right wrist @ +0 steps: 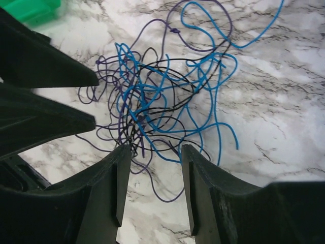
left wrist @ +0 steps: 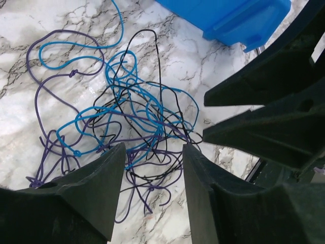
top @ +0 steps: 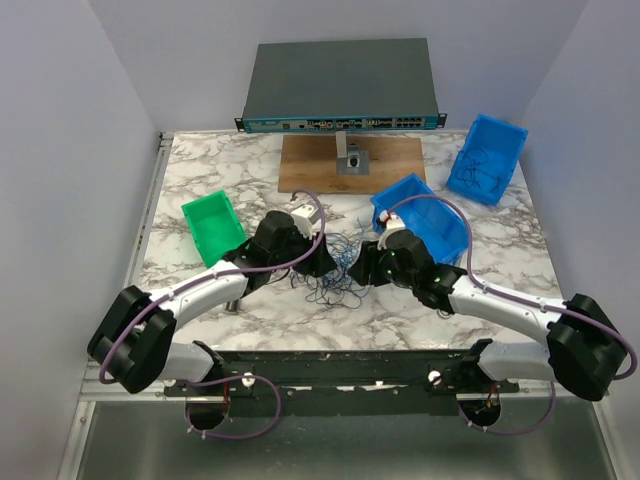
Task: Untangle the cables
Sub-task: Untie the cable.
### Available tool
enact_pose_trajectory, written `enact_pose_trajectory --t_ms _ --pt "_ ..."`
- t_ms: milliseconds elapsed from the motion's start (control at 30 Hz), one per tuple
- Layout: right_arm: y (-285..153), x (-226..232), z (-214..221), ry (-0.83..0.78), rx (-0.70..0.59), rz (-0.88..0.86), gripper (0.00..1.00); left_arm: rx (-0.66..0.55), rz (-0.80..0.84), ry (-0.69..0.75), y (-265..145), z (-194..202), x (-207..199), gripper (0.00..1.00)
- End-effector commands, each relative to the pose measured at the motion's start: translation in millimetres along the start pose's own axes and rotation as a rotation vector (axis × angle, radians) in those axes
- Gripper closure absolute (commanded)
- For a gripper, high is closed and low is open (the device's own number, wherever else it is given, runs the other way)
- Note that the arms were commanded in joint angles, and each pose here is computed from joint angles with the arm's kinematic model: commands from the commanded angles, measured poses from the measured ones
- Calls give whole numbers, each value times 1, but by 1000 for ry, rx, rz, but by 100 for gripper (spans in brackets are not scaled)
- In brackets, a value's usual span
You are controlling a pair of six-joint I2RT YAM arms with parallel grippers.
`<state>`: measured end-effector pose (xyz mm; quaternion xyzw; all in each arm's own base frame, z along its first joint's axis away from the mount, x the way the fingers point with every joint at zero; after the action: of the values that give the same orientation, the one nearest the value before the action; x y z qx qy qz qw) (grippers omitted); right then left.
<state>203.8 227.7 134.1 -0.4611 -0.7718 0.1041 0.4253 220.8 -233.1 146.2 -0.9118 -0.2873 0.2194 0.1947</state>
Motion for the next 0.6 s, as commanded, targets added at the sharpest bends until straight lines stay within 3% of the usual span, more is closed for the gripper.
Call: enact_pose_trajectory --t_ms 0,167,200,367,433,567 --pt "4 18 0 -11 4 -138 49 -18 39 -25 8 -17 -6 52" --pt "14 20 3 -13 27 -145 52 -30 57 -43 11 -25 -9 54" --pt "15 19 4 -17 37 -145 56 -29 60 -47 13 -26 -9 54" --pt "17 19 9 -15 68 -143 92 -21 59 -60 17 -27 -8 56" --pt "12 20 6 -9 55 -138 98 -22 42 -56 18 -27 -6 57" --pt "3 17 -2 -13 10 -105 99 -5 14 -39 20 -31 -2 56"
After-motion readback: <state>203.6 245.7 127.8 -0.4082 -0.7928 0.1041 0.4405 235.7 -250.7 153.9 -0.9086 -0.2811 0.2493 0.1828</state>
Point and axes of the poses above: each gripper's point midway between its finger pads, its own y axis out along the fingers, its own x axis along the line the jaws close on, z = x × y, the point moved 6 cm from there along -y, back along the fingers, and after that the axes turned 14 degrees about y, right-handed, at the moved point
